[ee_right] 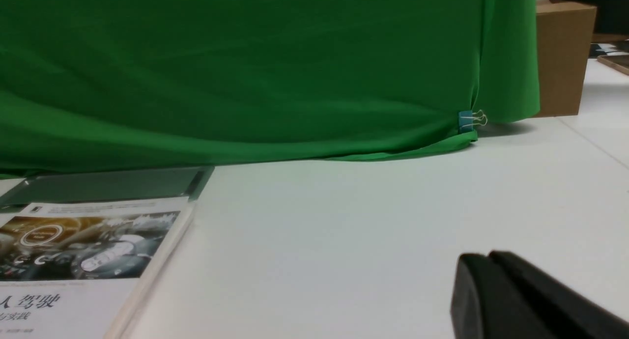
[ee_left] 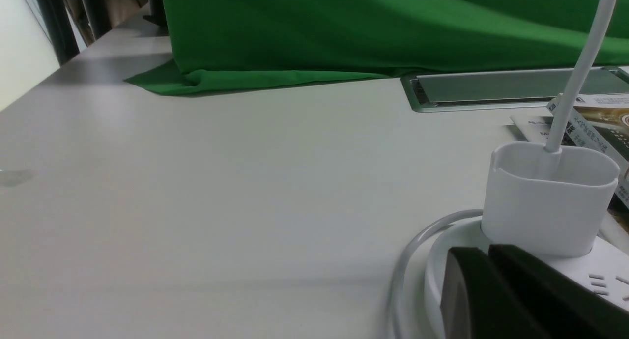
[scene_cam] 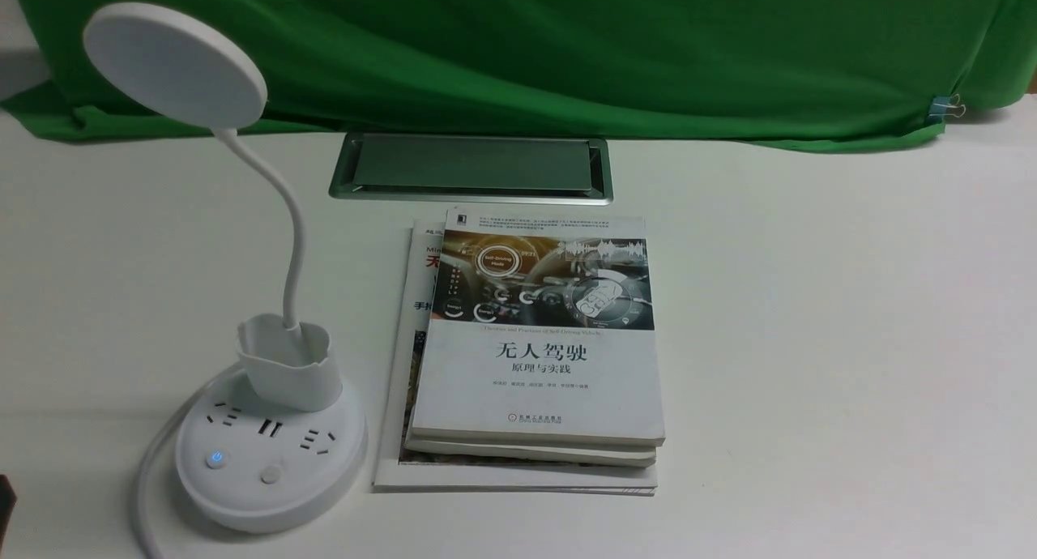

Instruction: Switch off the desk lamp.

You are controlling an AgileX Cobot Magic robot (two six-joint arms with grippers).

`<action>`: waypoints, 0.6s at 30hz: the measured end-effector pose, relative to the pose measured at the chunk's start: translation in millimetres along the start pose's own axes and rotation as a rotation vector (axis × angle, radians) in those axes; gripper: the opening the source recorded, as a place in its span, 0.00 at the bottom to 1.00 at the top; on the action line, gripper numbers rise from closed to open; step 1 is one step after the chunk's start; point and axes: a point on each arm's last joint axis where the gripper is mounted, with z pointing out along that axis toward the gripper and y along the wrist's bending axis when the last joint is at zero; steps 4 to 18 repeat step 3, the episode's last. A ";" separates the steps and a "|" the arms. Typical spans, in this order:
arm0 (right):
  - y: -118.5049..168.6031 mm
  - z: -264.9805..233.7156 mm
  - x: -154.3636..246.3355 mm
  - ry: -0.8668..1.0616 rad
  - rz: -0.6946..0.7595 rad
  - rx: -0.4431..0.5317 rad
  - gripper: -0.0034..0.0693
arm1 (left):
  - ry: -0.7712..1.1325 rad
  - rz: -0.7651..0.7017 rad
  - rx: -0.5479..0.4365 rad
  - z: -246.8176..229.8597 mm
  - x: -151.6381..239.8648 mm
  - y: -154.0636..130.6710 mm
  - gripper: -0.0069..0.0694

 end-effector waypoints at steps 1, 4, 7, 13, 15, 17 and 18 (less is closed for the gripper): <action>0.0 0.0 0.0 0.000 0.000 0.000 0.10 | 0.000 0.000 0.000 0.0 0.0 0.0 0.12; 0.0 0.0 0.0 0.000 0.000 0.000 0.10 | 0.000 0.003 0.000 0.0 0.0 0.0 0.12; 0.0 0.0 0.0 0.000 0.000 0.000 0.10 | 0.000 0.003 0.000 0.0 0.0 0.0 0.12; 0.0 0.0 0.0 0.000 0.000 0.000 0.10 | 0.000 0.003 0.000 0.0 0.0 0.0 0.12; 0.0 0.0 0.0 0.000 0.000 0.000 0.10 | 0.000 0.003 0.000 0.0 0.0 0.0 0.12; 0.0 0.0 0.0 0.000 0.000 0.000 0.10 | 0.000 0.003 0.000 0.0 0.0 0.0 0.12; 0.0 0.0 0.0 0.000 0.000 0.000 0.10 | 0.000 0.003 0.000 0.0 0.0 0.0 0.12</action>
